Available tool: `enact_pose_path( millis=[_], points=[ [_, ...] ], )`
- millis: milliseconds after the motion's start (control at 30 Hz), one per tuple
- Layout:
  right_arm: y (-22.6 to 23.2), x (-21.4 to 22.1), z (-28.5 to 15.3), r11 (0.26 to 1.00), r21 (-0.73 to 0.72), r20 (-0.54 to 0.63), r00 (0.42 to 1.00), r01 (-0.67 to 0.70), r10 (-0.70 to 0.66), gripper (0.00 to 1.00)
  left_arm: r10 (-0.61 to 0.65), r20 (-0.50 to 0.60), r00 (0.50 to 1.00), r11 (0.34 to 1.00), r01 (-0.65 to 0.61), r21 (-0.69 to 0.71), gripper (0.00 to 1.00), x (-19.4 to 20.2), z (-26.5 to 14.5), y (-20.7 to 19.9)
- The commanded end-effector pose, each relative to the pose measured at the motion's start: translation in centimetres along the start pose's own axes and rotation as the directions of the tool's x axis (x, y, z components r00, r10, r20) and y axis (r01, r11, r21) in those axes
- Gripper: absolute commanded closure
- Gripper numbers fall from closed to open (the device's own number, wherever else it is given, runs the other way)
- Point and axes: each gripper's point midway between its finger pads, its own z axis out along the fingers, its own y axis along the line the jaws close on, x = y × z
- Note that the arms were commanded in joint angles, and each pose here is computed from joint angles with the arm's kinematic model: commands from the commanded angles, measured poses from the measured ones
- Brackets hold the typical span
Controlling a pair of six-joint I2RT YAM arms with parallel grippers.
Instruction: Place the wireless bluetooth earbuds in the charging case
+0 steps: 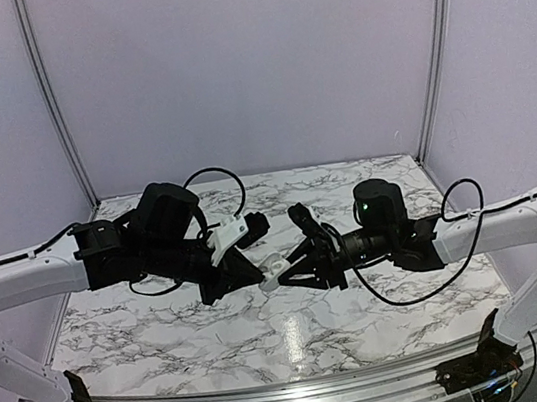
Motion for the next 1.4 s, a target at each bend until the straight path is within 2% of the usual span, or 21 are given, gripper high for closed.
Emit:
enact_pose_path(
  millis=[0, 200, 433, 567, 667, 900, 1033, 1167, 1367],
  points=[
    [2.5, -3.2, -0.2, 0.992, -0.087, 0.107, 0.991, 0.091, -0.082, 1.0, 0.02, 0.032, 0.999, 0.991, -0.015, -0.136, 0.91, -1.2, -1.5, 2.3],
    [2.1, -2.2, -0.2, 0.995, -0.083, 0.096, 0.994, 0.056, -0.048, 1.0, 0.041, 0.073, 0.996, 0.983, -0.028, -0.181, 0.78, -2.1, -3.4, 2.9],
    [1.7, -1.9, -0.1, 0.997, -0.074, 0.091, 0.995, 0.035, -0.028, 1.0, 0.068, 0.151, 0.986, 0.989, -0.047, -0.139, 0.54, -2.8, -5.3, 1.6],
    [1.7, -2.3, -0.1, 0.996, -0.081, 0.1, 0.995, 0.04, -0.032, 1.0, 0.027, 0.151, 0.988, 0.991, -0.008, -0.13, 0.49, -2.2, -5.0, 2.2],
    [1.9, -2.5, -0.1, 0.995, -0.088, 0.106, 0.994, 0.044, -0.035, 1.0, 0.034, 0.15, 0.988, 0.996, -0.022, -0.083, 0.46, -1.9, -4.4, 1.6],
    [2.4, -2.9, 0.0, 0.992, -0.119, 0.11, 0.993, 0.048, -0.035, 1.0, 0.009, 0.149, 0.989, 0.998, 0.001, -0.066, 0.57, -2.6, -3.1, 2.0],
    [2.1, -2.9, 0.2, 0.993, -0.112, 0.106, 0.994, 0.036, -0.024, 1.0, 0.058, 0.136, 0.989, 0.998, -0.052, -0.047, 0.59, -2.6, -2.2, 0.9],
    [1.0, -2.7, 0.5, 0.997, -0.082, 0.094, 0.995, -0.006, 0.014, 1.0, 0.103, 0.113, 0.988, 0.994, -0.099, -0.04, 0.67, -2.3, -1.2, -0.5],
    [-0.9, -2.1, 1.0, 0.987, -0.066, 0.08, 0.985, -0.145, 0.15, 1.0, 0.187, -0.01, 0.982, 0.966, -0.186, -0.18, 0.71, -0.9, 1.0, 0.1]
  ],
)
